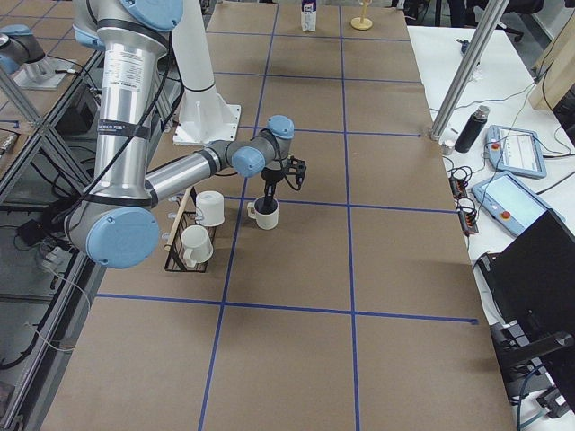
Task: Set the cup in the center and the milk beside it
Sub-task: 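Carry the white mug with the right gripper to the table center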
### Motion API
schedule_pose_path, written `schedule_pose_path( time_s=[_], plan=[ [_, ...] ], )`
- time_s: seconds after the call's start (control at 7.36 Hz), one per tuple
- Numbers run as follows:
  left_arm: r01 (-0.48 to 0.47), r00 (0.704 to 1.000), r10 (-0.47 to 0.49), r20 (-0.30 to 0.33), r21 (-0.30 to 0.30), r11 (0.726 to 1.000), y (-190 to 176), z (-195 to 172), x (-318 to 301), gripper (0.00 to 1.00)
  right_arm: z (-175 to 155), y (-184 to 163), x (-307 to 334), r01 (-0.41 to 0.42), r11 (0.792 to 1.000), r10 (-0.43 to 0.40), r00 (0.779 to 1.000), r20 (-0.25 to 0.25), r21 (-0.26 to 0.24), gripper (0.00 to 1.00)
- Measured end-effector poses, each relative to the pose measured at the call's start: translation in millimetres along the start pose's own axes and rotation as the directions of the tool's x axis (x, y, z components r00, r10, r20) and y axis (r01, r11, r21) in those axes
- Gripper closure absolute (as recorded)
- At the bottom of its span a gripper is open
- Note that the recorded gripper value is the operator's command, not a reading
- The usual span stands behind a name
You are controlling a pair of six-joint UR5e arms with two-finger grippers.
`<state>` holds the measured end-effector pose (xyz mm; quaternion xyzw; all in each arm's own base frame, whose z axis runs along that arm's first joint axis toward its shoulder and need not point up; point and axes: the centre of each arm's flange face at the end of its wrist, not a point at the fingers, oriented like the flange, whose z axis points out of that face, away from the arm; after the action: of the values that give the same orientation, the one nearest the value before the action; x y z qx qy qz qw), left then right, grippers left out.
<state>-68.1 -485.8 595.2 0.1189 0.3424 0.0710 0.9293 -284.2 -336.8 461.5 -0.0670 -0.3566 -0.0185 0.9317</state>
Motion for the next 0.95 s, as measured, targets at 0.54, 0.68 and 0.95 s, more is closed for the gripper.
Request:
schedule_pose_path(
  time_s=[0.54, 0.68, 0.95],
  plan=[
    [0.057, 0.998, -0.057, -0.001, 0.008, 0.998, -2.5, -3.1, 3.0, 0.01, -19.6, -6.8, -34.6, 0.024, 0.999, -0.026, 0.998, 0.054, 0.035, 1.00],
    [0.063, 0.998, -0.063, -0.001, 0.009, 0.998, -2.7, -3.7, 3.5, 0.01, -32.2, -19.4, -70.6, 0.023, 0.998, -0.028, 0.995, 0.093, 0.059, 1.00],
    [0.067, 0.998, -0.067, -0.001, 0.010, 0.998, -2.6, -3.6, 3.4, 0.01, -53.6, -77.4, -177.2, -0.026, 0.992, 0.008, 0.991, 0.136, 0.126, 1.00]
  ],
)
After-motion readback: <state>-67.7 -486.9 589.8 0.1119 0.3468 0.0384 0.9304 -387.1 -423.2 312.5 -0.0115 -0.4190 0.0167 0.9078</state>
